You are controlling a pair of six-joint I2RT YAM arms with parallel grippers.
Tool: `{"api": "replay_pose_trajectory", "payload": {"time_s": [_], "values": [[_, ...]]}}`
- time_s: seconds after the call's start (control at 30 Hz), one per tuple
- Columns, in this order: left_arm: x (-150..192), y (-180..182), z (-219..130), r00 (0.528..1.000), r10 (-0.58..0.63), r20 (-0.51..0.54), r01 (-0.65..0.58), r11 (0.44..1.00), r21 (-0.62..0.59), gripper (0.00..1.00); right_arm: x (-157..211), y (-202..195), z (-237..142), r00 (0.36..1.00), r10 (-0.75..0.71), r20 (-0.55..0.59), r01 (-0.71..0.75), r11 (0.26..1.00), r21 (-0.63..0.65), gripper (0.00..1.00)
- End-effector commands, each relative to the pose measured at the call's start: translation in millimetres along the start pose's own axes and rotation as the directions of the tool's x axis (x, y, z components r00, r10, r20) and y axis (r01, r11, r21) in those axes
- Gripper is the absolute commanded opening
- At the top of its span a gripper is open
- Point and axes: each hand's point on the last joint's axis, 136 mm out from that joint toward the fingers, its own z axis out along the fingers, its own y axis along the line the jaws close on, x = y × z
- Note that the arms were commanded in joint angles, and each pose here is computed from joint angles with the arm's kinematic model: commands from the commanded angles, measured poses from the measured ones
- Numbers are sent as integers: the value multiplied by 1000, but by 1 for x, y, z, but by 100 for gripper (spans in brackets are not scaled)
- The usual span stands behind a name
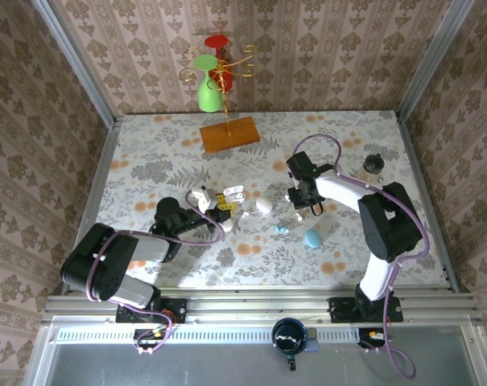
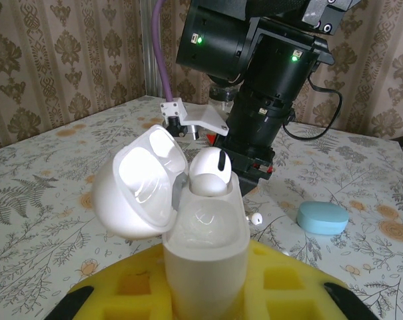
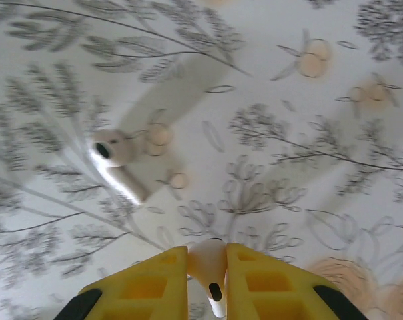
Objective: Insert wireless bluetooth earbuds into charging case
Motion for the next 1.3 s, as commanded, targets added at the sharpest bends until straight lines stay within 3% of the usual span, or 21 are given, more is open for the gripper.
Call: {"api": "replay_pose_trajectory", "payload": {"time_s": [0.0, 0.33, 0.93, 1.27], "values": [[-5, -4, 0, 999, 35, 23, -35, 999, 17, 0, 6, -18, 4, 999, -8, -44, 14, 991, 130, 19], [-4, -5, 1, 999, 31, 22, -31, 999, 24, 0, 9, 4, 7, 997, -48, -64, 54, 994, 92, 23], [-6, -7, 3, 999, 22, 24, -23, 999, 46, 0, 10, 44, -8, 999, -1, -36, -2, 996, -86, 40], [-7, -8, 2, 999, 27, 28, -29, 999, 45, 0, 7, 8, -12, 996, 91, 0, -91, 996, -22, 60]]}}
